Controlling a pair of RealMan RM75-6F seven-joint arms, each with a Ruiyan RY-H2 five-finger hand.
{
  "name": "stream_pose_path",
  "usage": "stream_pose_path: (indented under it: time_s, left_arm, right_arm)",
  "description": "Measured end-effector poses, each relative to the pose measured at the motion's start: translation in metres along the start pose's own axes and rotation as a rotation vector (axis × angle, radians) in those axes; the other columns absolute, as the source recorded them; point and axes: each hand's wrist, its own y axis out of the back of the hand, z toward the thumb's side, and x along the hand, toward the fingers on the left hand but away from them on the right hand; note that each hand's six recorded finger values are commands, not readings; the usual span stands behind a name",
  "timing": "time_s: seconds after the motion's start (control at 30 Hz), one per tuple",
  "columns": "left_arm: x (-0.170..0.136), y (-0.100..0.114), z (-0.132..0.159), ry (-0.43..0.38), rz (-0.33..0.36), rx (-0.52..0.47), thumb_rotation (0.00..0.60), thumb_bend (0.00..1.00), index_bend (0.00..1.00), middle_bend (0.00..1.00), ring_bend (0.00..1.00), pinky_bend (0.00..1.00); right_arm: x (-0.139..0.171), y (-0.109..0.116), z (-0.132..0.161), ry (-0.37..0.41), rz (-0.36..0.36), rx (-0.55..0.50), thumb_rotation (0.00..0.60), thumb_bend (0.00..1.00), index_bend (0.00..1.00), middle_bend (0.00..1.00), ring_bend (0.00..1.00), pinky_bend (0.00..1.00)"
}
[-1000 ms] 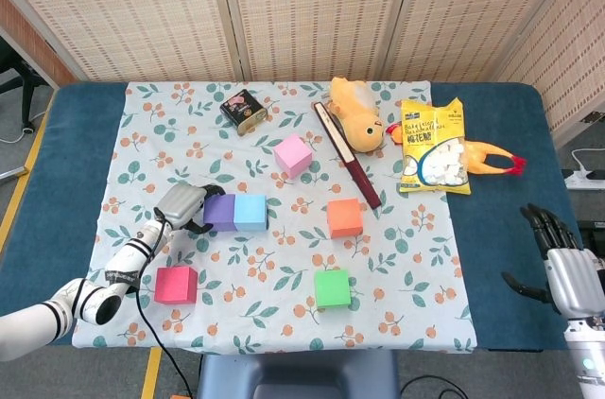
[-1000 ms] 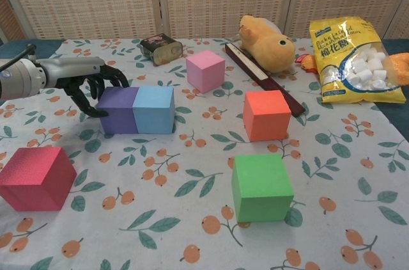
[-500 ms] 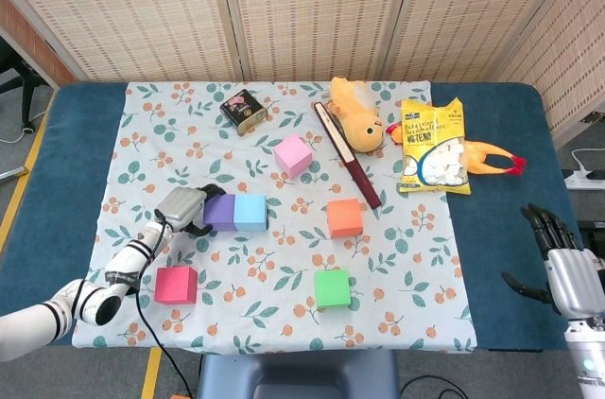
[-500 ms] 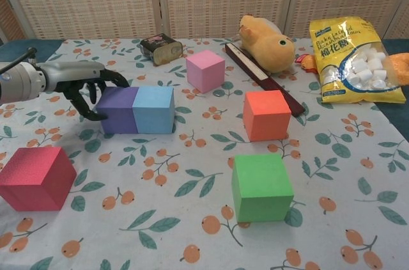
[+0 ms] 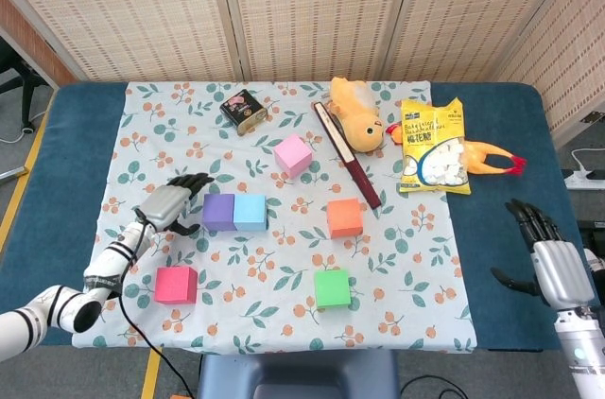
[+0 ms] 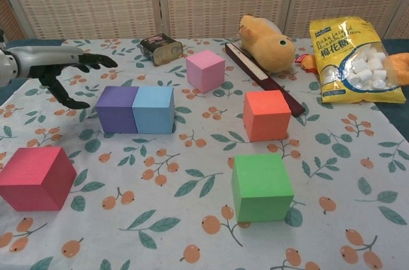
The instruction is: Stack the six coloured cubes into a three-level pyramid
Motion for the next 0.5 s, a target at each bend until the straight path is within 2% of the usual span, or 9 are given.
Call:
stream_pose_path:
  time_s: [0.2, 0.33, 0.5]
  left_arm:
    - [-0.027, 0.022, -0.023, 0.044, 0.105, -0.009, 0.600, 0.32, 0.13, 0.00, 0.00, 0.09]
    - [-0.049, 0.033, -0.042, 0.091, 0.201, 0.018, 0.600, 0.32, 0.19, 0.06, 0.03, 0.11]
    - [-0.082, 0.033, -0.063, 0.150, 0.278, 0.040, 0.600, 0.32, 0.22, 0.08, 0.05, 0.12]
  right_arm:
    - [-0.030, -0.011, 0.027, 0.098, 0.094, -0.051, 0.600, 0.00, 0.00, 0.06, 0.00, 0.14]
    - [-0.057, -0.023, 0.054, 0.180, 0.174, -0.081, 0.600, 0.00, 0.00, 0.06, 0.00, 0.14]
    - [-0.089, -0.043, 0.089, 0.264, 0.270, -0.086, 0.600, 0.00, 0.00, 0.06, 0.00, 0.15]
